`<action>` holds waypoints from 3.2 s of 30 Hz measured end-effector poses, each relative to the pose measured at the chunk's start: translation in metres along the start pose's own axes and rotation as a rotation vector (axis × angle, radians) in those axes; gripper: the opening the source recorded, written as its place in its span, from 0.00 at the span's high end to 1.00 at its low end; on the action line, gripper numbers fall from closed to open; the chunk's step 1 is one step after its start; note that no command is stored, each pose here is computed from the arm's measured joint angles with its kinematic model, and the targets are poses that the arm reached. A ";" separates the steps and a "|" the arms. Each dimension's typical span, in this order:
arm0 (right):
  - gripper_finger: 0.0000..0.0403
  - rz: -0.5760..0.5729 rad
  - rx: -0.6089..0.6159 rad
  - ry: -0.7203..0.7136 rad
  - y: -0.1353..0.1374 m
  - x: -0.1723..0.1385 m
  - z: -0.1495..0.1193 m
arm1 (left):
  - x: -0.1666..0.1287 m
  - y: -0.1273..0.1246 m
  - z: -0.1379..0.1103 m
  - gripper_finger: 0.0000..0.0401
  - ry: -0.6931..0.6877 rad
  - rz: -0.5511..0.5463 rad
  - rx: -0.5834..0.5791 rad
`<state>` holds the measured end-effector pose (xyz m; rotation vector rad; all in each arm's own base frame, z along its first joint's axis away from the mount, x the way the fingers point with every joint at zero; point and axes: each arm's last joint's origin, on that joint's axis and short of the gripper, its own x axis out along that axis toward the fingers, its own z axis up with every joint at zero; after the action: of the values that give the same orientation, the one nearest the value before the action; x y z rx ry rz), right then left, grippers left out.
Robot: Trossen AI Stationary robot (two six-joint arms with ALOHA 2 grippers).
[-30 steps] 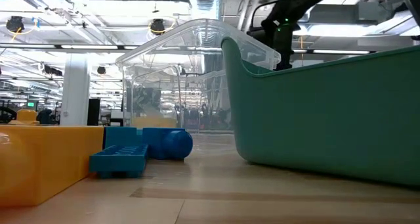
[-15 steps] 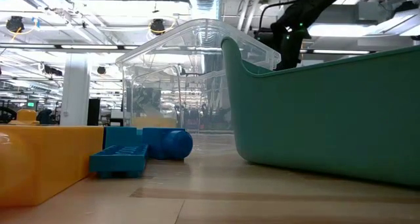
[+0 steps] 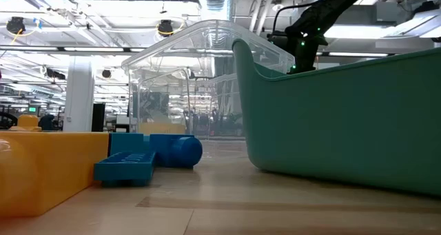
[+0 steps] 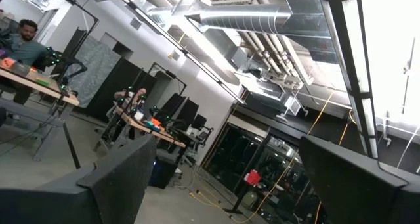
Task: Pick & Place Toys
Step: Put the pink die into the green bin
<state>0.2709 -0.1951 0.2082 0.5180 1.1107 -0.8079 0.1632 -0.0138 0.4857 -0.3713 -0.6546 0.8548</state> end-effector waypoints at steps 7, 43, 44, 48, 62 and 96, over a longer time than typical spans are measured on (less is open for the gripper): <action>0.31 0.005 -0.010 0.000 0.000 -0.003 -0.002 | 0.000 0.000 0.000 0.07 0.000 0.000 0.000; 0.31 0.573 0.056 -0.007 0.007 -0.082 -0.015 | 0.000 0.000 0.000 0.07 0.001 -0.001 0.001; 0.31 0.604 0.038 -0.004 0.011 -0.085 -0.016 | 0.000 0.000 0.000 0.07 0.003 -0.002 0.005; 0.31 0.650 -0.001 0.013 0.027 -0.092 -0.023 | 0.000 -0.001 -0.002 0.07 0.010 -0.004 0.019; 0.31 0.816 0.011 0.132 0.066 -0.100 -0.037 | 0.000 -0.001 -0.002 0.07 0.013 -0.005 0.024; 0.31 0.028 0.112 0.016 0.066 -0.097 -0.071 | -0.001 -0.001 -0.002 0.07 0.015 -0.007 -0.027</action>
<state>0.2613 -0.0730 0.2699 0.6337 1.0748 -0.8467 0.1650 -0.0150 0.4844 -0.3992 -0.6539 0.8361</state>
